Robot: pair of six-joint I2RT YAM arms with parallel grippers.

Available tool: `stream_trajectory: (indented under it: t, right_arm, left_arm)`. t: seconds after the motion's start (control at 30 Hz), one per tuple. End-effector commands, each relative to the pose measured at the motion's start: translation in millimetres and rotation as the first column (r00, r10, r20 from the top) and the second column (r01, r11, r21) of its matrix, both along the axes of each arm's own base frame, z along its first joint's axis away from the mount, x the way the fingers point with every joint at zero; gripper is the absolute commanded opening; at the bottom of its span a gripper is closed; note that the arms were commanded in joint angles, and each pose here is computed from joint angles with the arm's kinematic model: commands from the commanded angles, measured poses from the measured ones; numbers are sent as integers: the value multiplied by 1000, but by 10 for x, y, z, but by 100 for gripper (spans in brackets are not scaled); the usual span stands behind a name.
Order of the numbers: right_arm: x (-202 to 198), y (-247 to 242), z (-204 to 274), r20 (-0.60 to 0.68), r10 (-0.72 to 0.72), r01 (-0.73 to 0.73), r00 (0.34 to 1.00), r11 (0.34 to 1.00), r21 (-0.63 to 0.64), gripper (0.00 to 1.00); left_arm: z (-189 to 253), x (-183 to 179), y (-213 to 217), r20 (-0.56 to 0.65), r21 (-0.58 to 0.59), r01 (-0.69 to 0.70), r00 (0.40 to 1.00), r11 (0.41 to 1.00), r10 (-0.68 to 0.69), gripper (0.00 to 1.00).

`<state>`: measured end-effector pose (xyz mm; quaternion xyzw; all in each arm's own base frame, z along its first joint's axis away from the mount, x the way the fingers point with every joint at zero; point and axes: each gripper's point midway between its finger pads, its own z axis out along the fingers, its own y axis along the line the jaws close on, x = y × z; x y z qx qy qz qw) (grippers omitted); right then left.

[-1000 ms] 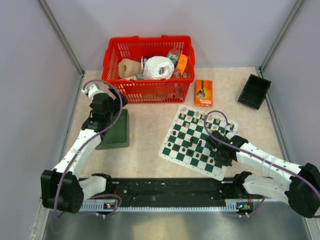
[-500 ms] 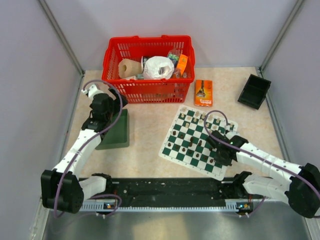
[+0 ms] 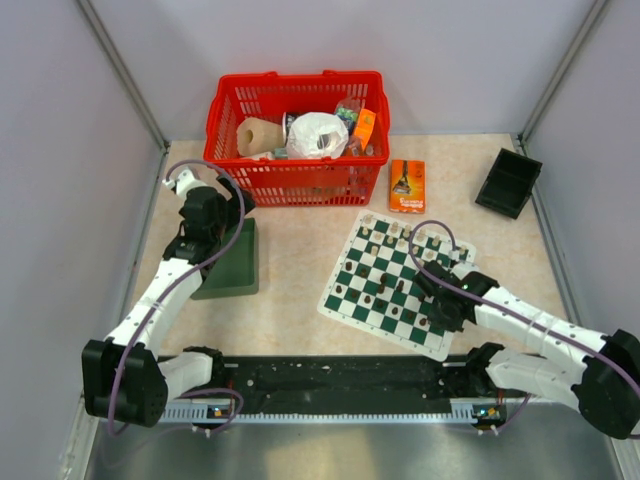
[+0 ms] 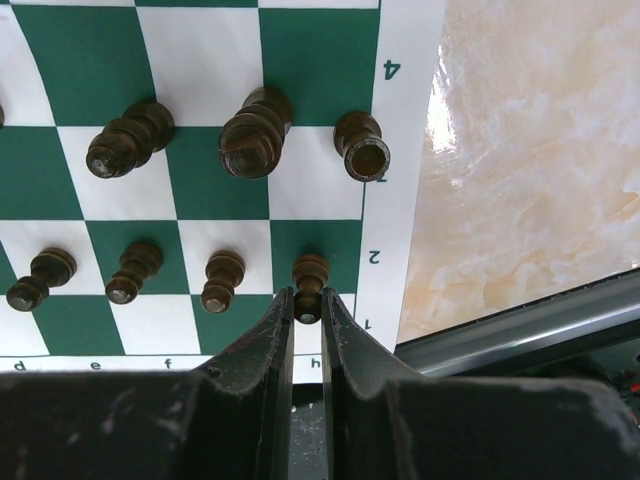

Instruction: Set up the chess pieces on the board

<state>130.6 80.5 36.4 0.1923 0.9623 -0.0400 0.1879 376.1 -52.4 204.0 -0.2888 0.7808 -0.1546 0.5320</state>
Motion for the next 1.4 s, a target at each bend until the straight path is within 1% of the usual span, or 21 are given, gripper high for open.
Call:
stream_trajectory:
  t: [0.0, 0.3, 0.57, 0.73, 0.83, 0.93, 1.07, 1.17, 1.37]
  right_arm:
    - [126, 50, 92, 39, -4, 3, 999, 1000, 12, 10]
    - [143, 37, 60, 35, -7, 7, 999, 1000, -7, 13]
    - [158, 51, 74, 42, 2, -1, 999, 1000, -3, 24]
    - [173, 32, 103, 53, -1, 1, 999, 1000, -9, 27]
    - [230, 15, 222, 88, 3, -2, 996, 1000, -18, 29]
    - [353, 62, 446, 152, 11, -11, 988, 1000, 2, 31]
    - [480, -16, 756, 236, 2, 6, 972, 999, -33, 35]
    - [560, -107, 887, 285, -18, 38, 958, 997, -65, 37]
    - [614, -263, 936, 287, -43, 73, 957, 993, -95, 37]
  left_arm:
    - [113, 63, -6, 50, -14, 2, 999, 1000, -2, 99]
    - [137, 91, -26, 56, -20, 9, 998, 1000, -8, 99]
    - [143, 88, -33, 57, -22, 13, 998, 1000, -12, 99]
    - [145, 90, -30, 58, -19, 13, 998, 1000, -12, 99]
    - [149, 90, -30, 58, -19, 13, 998, 1000, -12, 99]
    - [151, 82, -29, 57, -20, 12, 998, 1000, -11, 99]
    - [140, 72, -21, 54, -16, 10, 999, 1000, -9, 99]
    - [151, 68, -24, 57, -18, 11, 998, 1000, -10, 99]
    - [138, 59, -18, 52, -14, 11, 999, 1000, -10, 99]
